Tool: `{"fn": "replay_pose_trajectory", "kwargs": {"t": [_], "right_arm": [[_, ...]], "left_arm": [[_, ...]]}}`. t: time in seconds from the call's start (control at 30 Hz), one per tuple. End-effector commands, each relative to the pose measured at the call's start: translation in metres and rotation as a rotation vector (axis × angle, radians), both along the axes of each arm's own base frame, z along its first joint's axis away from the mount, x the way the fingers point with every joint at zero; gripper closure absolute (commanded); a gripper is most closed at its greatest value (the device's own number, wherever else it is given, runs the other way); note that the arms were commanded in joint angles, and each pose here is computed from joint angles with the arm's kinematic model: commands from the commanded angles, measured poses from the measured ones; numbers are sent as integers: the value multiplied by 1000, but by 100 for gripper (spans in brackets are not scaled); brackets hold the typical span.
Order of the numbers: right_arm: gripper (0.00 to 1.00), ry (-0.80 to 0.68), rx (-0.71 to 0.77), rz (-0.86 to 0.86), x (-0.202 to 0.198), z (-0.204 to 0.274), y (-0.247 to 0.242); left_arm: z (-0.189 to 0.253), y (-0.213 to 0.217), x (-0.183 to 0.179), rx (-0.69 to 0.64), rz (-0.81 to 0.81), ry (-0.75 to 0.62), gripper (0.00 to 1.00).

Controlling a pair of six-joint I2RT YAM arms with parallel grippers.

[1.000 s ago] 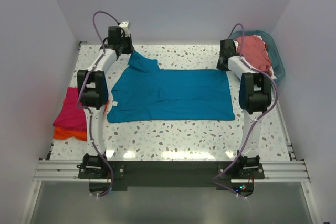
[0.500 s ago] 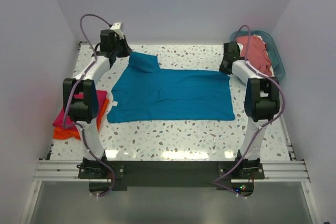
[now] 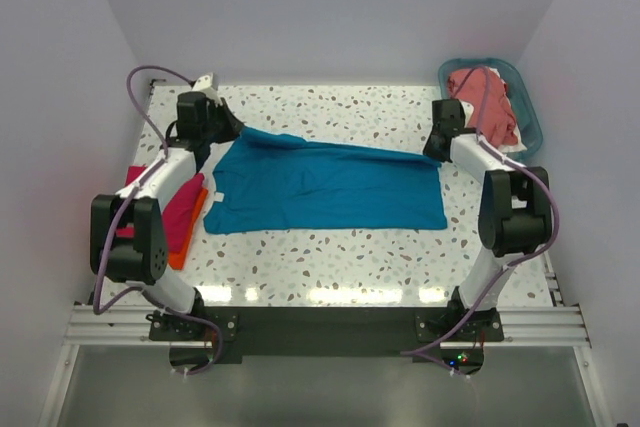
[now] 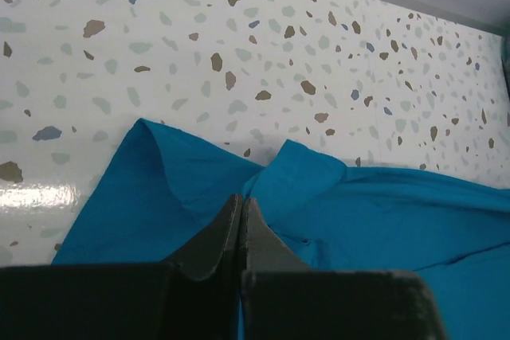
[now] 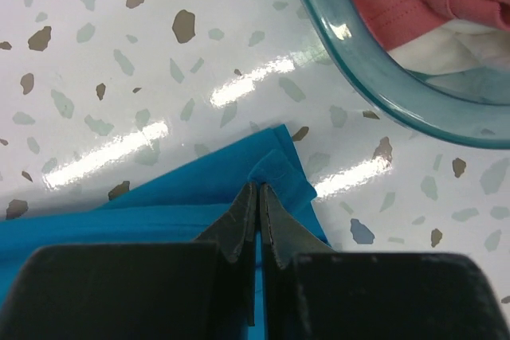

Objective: Fold and stack the t-shirts
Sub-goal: Fold the tshirt

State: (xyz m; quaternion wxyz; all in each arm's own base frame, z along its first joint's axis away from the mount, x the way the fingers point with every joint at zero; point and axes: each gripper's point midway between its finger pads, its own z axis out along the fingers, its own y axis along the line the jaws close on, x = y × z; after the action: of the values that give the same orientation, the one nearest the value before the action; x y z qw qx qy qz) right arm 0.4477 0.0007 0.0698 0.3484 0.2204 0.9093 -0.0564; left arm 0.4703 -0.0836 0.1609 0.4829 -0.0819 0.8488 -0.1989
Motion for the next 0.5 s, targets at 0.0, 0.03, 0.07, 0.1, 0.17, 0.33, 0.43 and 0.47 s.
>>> {"fn": "replay_pose_trajectory", "kwargs": {"t": [0.0,0.03,0.07,0.1,0.17,0.33,0.43,0.47], "right_arm": [[100,-109,-15,-58,4,34,-10],[100,-111,-15,-60,3,36,-10],[100,-114,-13,-60,3,37,-10],[100,-120,-10,-56,3,40,-9],[100,-121,-7,-59,2,42,-9],[100,-128,10,-55,1,46,-6],[100,-130,29,-53,-4,44,-3],[100,-130,36,-56,-6,43,-3]], "left_arm": [[55,17,-5,-28,103,-142,100],[55,19,-9,-26,116,-140,100],[56,22,-12,-20,130,-143,100],[64,24,-17,-18,137,-154,100],[67,26,-22,-13,143,-156,100],[71,26,-35,-32,148,-152,100],[62,23,-45,-52,143,-129,100],[62,23,-48,-57,145,-130,100]]}}
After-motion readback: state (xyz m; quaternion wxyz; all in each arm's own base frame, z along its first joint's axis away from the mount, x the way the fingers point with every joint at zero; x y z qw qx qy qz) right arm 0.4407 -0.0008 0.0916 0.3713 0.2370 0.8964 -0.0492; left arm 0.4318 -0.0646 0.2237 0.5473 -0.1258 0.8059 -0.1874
